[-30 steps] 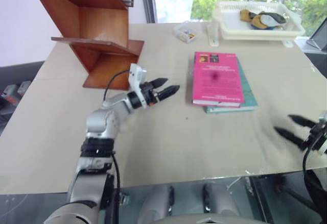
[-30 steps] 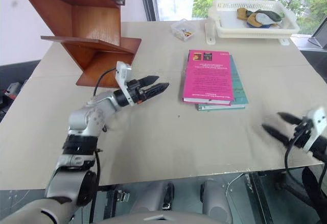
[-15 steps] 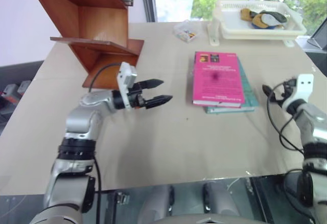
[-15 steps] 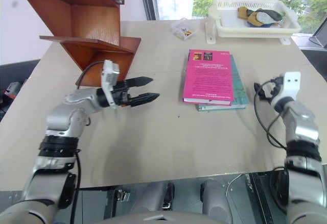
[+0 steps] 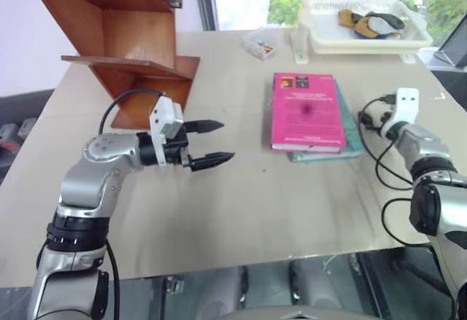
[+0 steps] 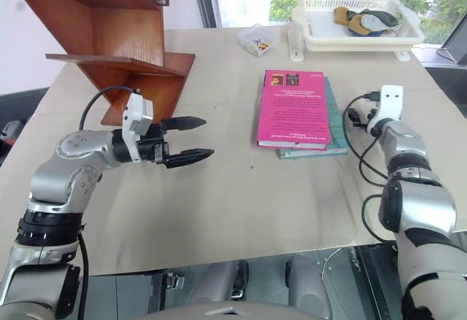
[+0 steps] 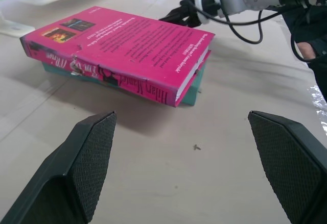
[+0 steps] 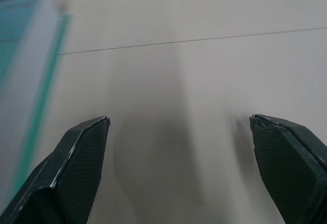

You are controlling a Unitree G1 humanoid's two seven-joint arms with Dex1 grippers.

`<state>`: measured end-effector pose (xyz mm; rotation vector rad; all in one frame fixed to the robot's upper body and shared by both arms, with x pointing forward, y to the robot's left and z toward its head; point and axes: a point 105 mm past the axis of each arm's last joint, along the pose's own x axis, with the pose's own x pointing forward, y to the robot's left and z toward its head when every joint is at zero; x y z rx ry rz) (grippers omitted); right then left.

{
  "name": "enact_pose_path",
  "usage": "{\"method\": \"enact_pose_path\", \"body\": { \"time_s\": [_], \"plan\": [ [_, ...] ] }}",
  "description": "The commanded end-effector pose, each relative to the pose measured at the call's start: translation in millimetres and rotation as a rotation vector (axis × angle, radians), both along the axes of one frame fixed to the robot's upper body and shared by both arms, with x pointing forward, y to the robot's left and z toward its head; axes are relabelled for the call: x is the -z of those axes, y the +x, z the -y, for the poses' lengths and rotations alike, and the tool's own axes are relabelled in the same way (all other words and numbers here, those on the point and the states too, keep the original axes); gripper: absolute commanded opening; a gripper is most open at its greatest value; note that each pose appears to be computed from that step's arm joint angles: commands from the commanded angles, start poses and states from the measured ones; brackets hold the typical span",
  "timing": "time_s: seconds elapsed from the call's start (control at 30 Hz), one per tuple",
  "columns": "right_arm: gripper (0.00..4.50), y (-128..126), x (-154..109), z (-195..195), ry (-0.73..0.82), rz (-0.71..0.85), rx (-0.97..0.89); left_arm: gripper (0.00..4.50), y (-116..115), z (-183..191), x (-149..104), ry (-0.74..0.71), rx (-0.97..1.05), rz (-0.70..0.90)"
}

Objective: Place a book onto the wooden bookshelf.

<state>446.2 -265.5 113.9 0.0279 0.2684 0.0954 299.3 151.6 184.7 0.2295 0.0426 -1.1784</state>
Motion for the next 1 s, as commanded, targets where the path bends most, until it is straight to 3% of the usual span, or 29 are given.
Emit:
{"method": "enact_pose_path", "body": {
  "time_s": [0.03, 0.27, 0.7, 0.8, 1.0],
  "plan": [
    [4.5, 7, -18, -14, -0.03, 0.036, -0.078, 4.43, -7, -3, -11, -0.01, -0.026, 0.053],
    [4.5, 8, -25, -63, -0.026, 0.075, -0.351, 4.43, -15, -15, -13, -0.022, -0.097, 0.056],
    [4.5, -11, -22, -117, 0.064, 0.107, -0.717, 4.43, -22, -19, -11, -0.032, -0.124, 0.043],
    [4.5, -10, -20, -111, 0.001, 0.126, -0.696, 4.43, -13, -20, -14, -0.053, -0.148, 0.048],
    [4.5, -12, -19, -63, -0.131, 0.124, -0.561, 4.43, 20, -31, -22, -0.156, -0.263, 0.047]
  ]
}}
